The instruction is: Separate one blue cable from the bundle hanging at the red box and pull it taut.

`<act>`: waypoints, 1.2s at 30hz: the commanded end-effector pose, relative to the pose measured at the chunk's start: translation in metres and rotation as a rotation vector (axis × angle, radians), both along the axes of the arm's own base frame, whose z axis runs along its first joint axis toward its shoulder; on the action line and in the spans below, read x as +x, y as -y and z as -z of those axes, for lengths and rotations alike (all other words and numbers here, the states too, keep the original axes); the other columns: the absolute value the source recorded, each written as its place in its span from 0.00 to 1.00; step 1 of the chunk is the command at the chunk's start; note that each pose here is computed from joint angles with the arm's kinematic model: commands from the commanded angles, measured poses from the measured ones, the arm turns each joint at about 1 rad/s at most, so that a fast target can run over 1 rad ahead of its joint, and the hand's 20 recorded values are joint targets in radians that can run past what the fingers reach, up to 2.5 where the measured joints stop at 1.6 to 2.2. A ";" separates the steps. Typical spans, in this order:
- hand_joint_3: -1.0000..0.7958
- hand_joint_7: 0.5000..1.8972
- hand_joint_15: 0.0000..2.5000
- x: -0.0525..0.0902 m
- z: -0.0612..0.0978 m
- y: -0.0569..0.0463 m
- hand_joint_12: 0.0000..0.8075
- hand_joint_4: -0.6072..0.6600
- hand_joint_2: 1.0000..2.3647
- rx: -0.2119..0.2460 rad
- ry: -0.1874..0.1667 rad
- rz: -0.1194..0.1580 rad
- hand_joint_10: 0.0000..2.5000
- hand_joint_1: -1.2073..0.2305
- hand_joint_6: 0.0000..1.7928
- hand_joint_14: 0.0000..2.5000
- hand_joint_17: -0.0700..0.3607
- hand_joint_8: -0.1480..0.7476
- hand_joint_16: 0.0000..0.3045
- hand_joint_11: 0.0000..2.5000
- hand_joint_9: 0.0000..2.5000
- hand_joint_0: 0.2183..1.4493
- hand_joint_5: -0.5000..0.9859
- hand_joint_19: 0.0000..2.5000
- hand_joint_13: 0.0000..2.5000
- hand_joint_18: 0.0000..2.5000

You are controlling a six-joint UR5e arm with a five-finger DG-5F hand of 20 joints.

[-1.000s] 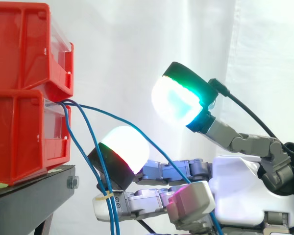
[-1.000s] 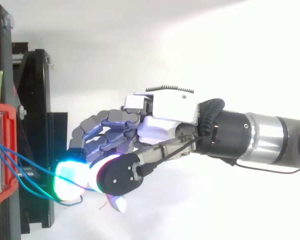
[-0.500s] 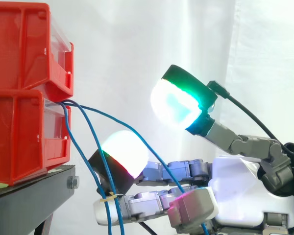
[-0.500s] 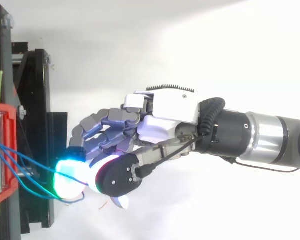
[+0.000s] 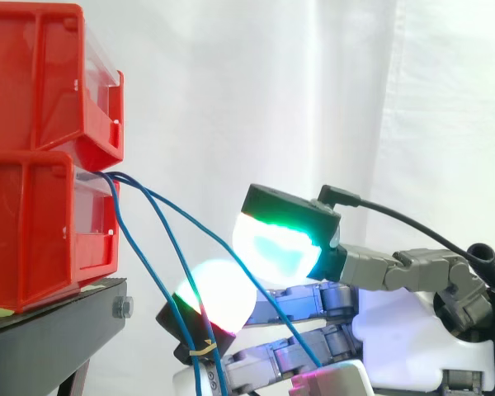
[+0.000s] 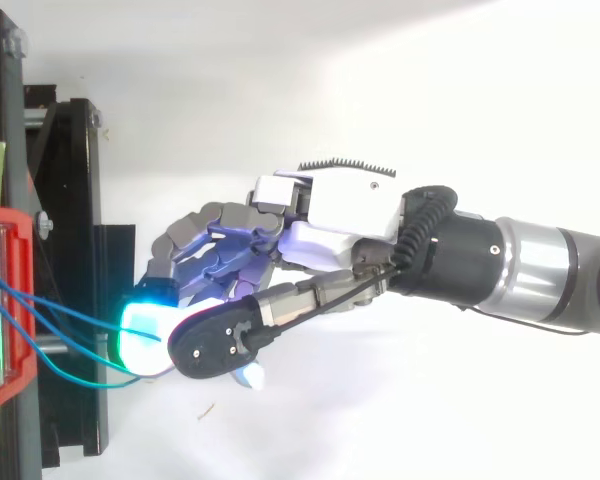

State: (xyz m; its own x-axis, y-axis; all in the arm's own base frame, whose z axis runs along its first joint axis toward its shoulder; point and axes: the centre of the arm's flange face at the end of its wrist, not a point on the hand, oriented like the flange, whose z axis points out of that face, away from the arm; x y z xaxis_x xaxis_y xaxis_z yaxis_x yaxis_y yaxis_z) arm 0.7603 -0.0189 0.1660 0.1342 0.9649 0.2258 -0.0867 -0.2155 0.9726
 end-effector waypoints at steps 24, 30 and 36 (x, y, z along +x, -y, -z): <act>0.28 0.22 0.41 -0.022 -0.037 0.001 0.44 0.64 0.00 -0.063 -0.132 -0.016 0.00 0.41 0.48 0.01 0.45 0.54 0.18 0.22 0.28 0.28 0.19 0.22 0.55 0.31; 0.28 0.23 0.41 -0.024 -0.049 0.001 0.44 0.63 0.00 -0.066 -0.131 -0.014 0.00 0.40 0.48 0.01 0.45 0.54 0.18 0.23 0.28 0.28 0.19 0.22 0.55 0.32; 0.36 0.25 0.42 -0.028 -0.066 0.000 0.42 0.61 0.01 -0.074 -0.127 -0.012 0.00 0.36 0.51 0.01 0.44 0.54 0.17 0.24 0.30 0.34 0.19 0.22 0.56 0.32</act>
State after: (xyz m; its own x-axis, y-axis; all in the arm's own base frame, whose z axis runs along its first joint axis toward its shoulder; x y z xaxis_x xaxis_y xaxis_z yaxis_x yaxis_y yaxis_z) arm 0.7342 -0.0191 0.2228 0.1435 0.9798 0.1391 0.0444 -0.1468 0.9882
